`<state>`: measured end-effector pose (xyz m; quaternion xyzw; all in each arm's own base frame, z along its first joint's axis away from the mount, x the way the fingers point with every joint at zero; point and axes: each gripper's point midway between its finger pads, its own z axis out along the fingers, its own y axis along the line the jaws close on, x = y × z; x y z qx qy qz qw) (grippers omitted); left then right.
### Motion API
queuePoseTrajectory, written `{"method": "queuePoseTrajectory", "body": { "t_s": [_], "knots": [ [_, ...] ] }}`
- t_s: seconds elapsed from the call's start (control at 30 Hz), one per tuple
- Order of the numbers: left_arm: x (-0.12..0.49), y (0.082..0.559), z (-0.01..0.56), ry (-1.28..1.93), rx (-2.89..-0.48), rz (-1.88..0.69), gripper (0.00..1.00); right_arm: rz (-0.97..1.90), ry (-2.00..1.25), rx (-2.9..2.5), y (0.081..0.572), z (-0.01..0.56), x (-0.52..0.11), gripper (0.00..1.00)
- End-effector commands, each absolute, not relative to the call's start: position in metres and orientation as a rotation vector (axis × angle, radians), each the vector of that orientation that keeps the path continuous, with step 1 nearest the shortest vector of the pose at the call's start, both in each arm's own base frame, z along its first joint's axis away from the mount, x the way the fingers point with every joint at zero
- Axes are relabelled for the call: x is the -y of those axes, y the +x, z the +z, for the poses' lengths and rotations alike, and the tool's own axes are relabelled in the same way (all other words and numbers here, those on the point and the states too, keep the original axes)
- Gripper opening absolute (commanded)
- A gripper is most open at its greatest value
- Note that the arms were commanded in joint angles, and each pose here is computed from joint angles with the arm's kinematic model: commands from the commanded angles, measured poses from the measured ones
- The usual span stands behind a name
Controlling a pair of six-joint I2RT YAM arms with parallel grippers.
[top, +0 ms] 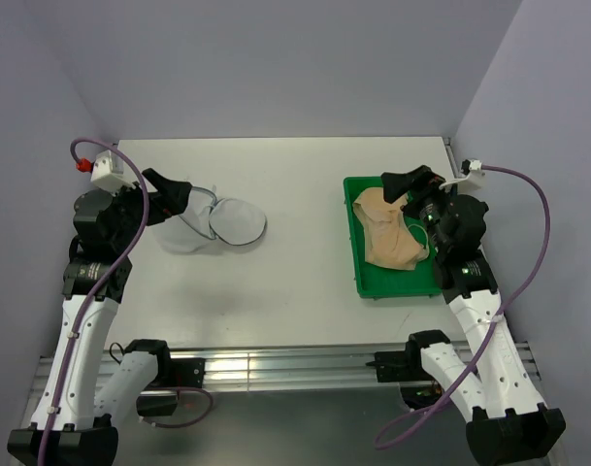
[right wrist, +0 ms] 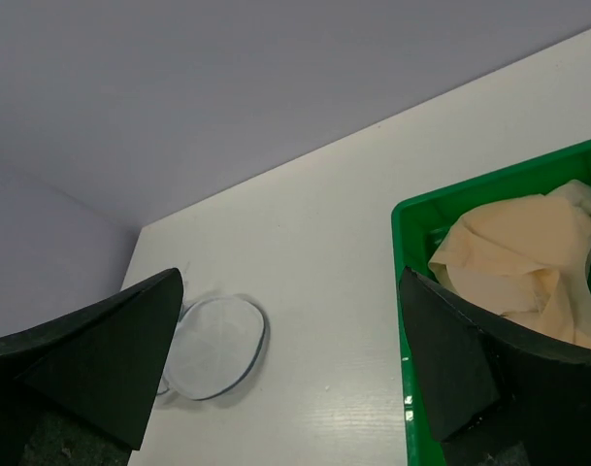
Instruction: Place the bra in the laundry bag and zip it closed
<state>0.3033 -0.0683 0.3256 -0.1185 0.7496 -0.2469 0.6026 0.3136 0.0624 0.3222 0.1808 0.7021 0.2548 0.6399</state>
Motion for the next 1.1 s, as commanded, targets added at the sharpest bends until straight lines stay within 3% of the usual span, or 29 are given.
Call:
{"method": "queuePoseTrajectory", "body": {
  "t_s": [0.0,0.57,0.77,1.07],
  "knots": [
    [0.069,0.304,0.336,-0.256,-1.7,-0.583,0.99,0.568,0.414,-1.55,0.311,0.345,-0.057,1.0],
    [0.069,0.304,0.335,-0.262,-1.701,-0.581,0.99,0.388,0.481,-1.696,0.32,0.332,-0.036,1.0],
    [0.058,0.308,0.329,-0.322,-1.716,-0.529,0.99,0.302,0.543,-1.819,0.328,0.298,-0.027,0.99],
    [0.055,0.311,0.321,-0.355,-1.744,-0.515,0.99,0.238,0.722,-2.055,0.348,0.197,-0.011,0.98]
  ]
}}
